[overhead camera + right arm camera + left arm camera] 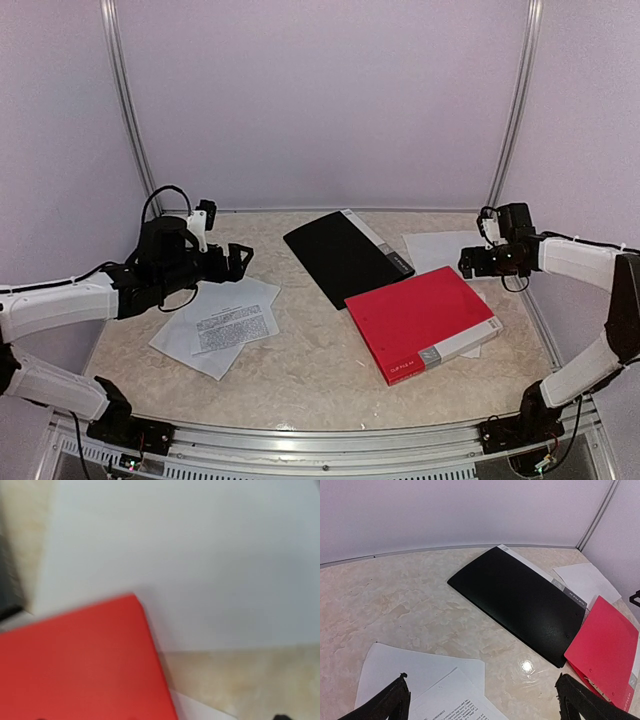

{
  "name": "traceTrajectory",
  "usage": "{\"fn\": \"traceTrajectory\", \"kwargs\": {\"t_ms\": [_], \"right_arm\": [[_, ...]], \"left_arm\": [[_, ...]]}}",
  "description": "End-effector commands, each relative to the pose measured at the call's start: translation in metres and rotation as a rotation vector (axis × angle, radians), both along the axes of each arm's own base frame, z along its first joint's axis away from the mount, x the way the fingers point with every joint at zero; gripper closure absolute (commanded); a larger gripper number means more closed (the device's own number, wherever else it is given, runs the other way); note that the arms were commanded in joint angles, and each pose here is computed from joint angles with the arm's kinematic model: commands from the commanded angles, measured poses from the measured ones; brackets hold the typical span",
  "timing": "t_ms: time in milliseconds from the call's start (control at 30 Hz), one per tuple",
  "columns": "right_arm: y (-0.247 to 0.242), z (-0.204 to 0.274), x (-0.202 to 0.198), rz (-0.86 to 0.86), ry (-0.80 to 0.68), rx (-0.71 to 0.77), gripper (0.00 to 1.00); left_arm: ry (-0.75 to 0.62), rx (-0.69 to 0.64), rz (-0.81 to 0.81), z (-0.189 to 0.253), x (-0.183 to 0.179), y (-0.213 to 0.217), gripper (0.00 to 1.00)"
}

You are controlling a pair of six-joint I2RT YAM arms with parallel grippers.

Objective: Put the files into the folder
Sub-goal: Move the folder to the center of the board.

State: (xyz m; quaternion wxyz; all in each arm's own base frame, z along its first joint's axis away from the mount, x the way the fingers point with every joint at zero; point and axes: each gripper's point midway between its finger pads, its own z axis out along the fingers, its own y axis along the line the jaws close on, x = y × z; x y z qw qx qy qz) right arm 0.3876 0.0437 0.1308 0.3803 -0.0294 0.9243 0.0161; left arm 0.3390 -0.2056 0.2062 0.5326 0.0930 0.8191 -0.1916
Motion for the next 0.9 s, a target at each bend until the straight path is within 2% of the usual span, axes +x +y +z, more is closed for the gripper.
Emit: {"fn": "traceTrajectory", "kwargs": {"t_ms": [0,233,433,867], "right_arm": [[-0.005,-0.028,0.0,0.028,0.089,0.094,0.04],[-0.026,-0.051,-0.003,-0.002,0.181,0.134,0.05],[-0.017,-0.075,-0.014,0.028,0.261,0.206,0.07],[-0.012,-0.094,-0.035,0.05,0.358,0.237,0.1]], "left_arm": [[-0.013,-0.027,-0.04,0.007,0.002,-0.019,0.01],[0.045,-0.077,-0.108,-0.016,-0.006,-0.055,0.01],[0.072,-0.066,-0.177,-0.03,-0.016,-0.086,0.01],[0.117,-0.142,-0.233,-0.043,-0.026,-0.159,0.01]]}}
